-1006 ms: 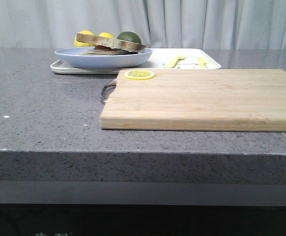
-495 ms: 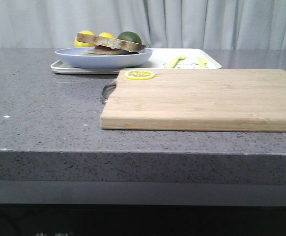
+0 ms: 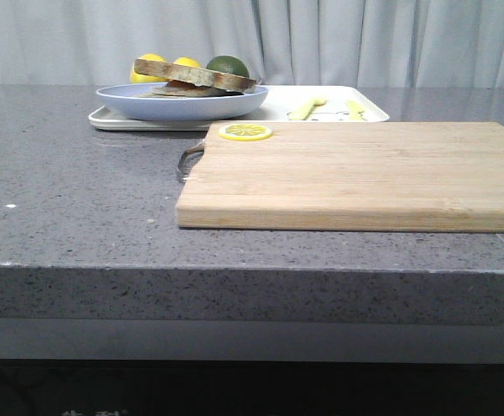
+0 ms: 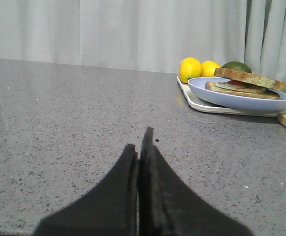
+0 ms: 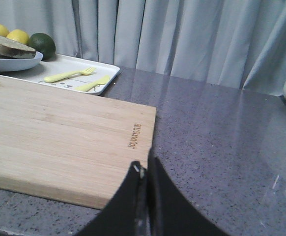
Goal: Place bread and move sandwich to tray
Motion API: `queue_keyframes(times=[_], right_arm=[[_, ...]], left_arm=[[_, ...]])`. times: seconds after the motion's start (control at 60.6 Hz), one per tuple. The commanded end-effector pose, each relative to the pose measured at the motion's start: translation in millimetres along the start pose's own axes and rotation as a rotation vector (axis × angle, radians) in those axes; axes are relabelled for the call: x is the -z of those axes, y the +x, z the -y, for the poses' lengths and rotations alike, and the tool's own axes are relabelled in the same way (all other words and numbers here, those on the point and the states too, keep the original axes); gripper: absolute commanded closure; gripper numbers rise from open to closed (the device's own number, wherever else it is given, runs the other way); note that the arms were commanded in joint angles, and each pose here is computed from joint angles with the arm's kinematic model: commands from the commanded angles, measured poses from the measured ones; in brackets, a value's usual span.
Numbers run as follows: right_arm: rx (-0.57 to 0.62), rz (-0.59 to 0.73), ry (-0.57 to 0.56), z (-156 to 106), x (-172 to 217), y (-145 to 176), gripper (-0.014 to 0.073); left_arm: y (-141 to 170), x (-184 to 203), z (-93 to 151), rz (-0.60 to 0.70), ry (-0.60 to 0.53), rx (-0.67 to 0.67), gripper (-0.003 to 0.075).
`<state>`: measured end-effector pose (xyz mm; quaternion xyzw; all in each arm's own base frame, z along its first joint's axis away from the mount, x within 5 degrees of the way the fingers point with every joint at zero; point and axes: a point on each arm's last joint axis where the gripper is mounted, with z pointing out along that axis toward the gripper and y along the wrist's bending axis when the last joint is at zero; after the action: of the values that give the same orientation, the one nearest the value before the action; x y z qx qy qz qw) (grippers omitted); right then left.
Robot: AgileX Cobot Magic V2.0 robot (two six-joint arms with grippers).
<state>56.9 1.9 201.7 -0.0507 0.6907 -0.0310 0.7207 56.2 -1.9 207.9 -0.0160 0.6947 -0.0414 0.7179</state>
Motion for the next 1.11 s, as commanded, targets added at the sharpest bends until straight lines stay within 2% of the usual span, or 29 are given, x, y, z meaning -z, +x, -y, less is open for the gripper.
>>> queue_keyframes(times=[0.0, 0.379, 0.643, 1.089], right_arm=[[0.007, 0.117, 0.033, 2.7, 2.6, -10.8, 0.0663], [0.005, 0.112, 0.032, 2.6, 2.5, -10.4, 0.0663], [-0.146, 0.114, 0.028, 2.7, 2.6, -10.3, 0.0663], [-0.116, 0.108, 0.067, 4.6, 2.6, -9.8, 0.0663]], left_arm=[[-7.1, 1.9, 0.6, 0.098, 0.008, 0.018, 0.0738], [-7.1, 1.9, 0.6, 0.098, 0.008, 0.018, 0.0738], [-7.1, 1.9, 0.6, 0.098, 0.008, 0.018, 0.0738], [-7.1, 1.9, 0.6, 0.098, 0.008, 0.018, 0.0738]])
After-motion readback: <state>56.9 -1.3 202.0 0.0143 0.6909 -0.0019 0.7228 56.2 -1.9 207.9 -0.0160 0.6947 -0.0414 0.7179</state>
